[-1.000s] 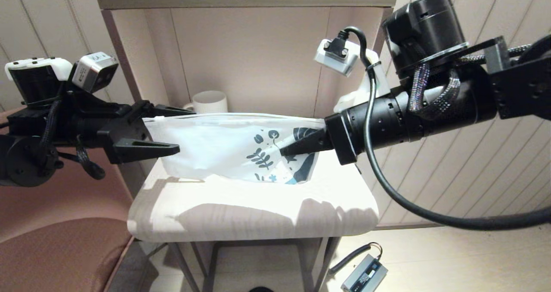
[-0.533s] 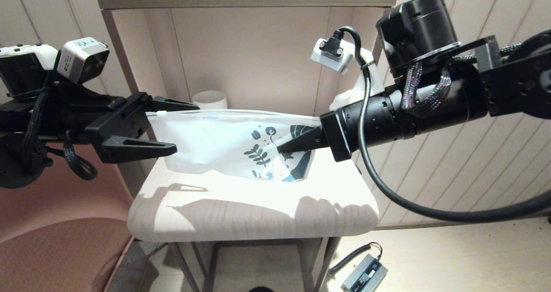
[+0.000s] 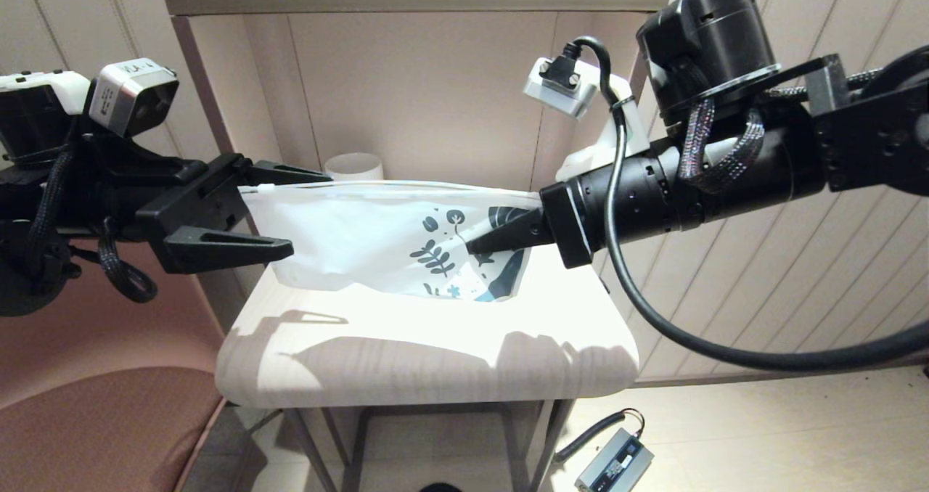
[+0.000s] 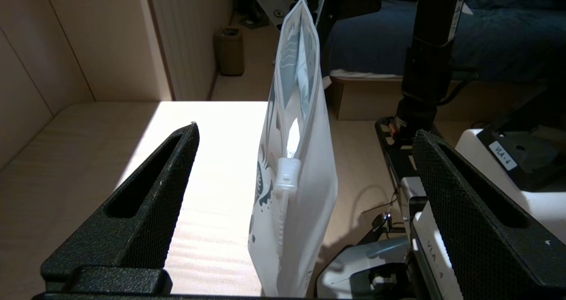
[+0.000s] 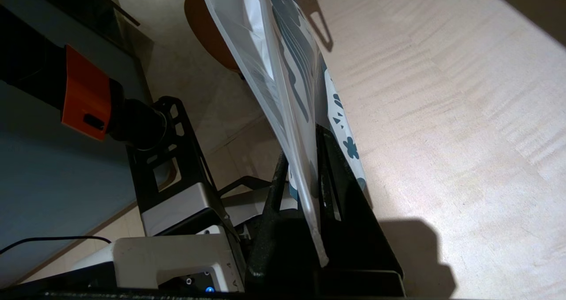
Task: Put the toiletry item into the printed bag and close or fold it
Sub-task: Hand it to the other hand
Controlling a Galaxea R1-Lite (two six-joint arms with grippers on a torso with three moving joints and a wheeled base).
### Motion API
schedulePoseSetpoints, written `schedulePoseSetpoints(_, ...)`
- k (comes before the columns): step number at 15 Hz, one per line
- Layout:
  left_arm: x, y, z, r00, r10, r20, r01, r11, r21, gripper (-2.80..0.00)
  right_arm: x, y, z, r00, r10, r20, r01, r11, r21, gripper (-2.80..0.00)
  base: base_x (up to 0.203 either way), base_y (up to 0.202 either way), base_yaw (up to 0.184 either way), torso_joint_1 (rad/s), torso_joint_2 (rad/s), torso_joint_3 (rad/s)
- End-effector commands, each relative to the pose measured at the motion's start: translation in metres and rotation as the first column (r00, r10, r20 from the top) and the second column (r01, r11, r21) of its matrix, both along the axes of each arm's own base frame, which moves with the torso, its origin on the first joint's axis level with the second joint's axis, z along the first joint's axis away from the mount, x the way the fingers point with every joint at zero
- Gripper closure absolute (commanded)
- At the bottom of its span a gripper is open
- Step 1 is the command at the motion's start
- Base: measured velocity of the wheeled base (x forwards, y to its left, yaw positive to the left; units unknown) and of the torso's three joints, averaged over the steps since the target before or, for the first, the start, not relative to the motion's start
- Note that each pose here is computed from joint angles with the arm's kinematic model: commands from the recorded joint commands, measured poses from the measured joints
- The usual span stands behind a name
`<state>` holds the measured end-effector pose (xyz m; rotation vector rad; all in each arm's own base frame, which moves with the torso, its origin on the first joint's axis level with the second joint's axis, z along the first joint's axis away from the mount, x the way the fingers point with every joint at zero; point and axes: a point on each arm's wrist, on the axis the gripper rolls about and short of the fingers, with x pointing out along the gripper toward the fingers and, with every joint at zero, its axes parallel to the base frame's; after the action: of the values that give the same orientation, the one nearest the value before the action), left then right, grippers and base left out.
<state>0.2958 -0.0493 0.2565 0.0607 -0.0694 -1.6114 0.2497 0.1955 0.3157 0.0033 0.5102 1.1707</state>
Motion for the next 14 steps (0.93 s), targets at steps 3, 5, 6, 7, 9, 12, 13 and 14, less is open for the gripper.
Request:
schedulePoseSetpoints(3,0.003,-0.001,-0.006,0.999,-0.049,-0.015,0.05,0.999,0.004,-2.8,-0.001,-0.001,0.001,1.0,0.004,0.002,-0.004,1.0,0.001,0.0,0.0,0.0,0.0,0.0,0.0,0.0)
schedulePoseSetpoints(5,0.01,-0.002,-0.015,0.998,-0.049,-0.045,0.05,0.999,0.006,-2.8,-0.003,-0.001,0.004,1.0,0.008,0.005,-0.008,1.0,0.003,0.0,0.0,0.0,0.0,0.0,0.0,0.0)
schedulePoseSetpoints(6,0.015,-0.002,-0.015,0.998,-0.049,-0.041,0.05,0.999,0.005,-2.8,-0.005,-0.001,0.005,1.0,0.01,0.002,-0.01,1.0,-0.003,0.0,0.0,0.0,0.0,0.0,0.0,0.0)
schedulePoseSetpoints(7,0.019,-0.002,-0.007,0.999,-0.046,-0.011,0.046,0.999,0.004,-2.8,-0.005,-0.001,0.004,1.0,0.011,0.003,-0.011,1.0,-0.008,0.0,0.0,0.0,0.0,0.0,0.0,0.0)
schedulePoseSetpoints(9,0.024,0.004,0.005,1.0,-0.022,-0.01,0.022,1.0,0.004,-2.8,-0.005,-0.002,0.004,1.0,0.01,0.004,-0.01,1.0,-0.008,0.0,0.0,0.0,0.0,0.0,0.0,0.0)
schedulePoseSetpoints(12,0.027,0.004,0.0,0.999,-0.02,-0.035,0.02,1.0,0.005,-2.8,-0.006,-0.002,0.006,1.0,0.011,0.008,-0.011,1.0,-0.006,0.0,0.0,0.0,0.0,0.0,0.0,0.0)
schedulePoseSetpoints(13,0.029,0.004,-0.002,0.999,-0.018,-0.044,0.018,1.0,0.005,-2.8,-0.006,-0.002,0.006,1.0,0.01,0.011,-0.01,1.0,-0.005,0.0,0.0,0.0,0.0,0.0,0.0,0.0)
schedulePoseSetpoints(14,0.028,0.005,-0.001,0.999,-0.01,-0.039,0.01,1.0,0.005,-2.8,-0.006,-0.002,0.007,1.0,0.009,0.013,-0.009,1.0,-0.004,0.0,0.0,0.0,0.0,0.0,0.0,0.0)
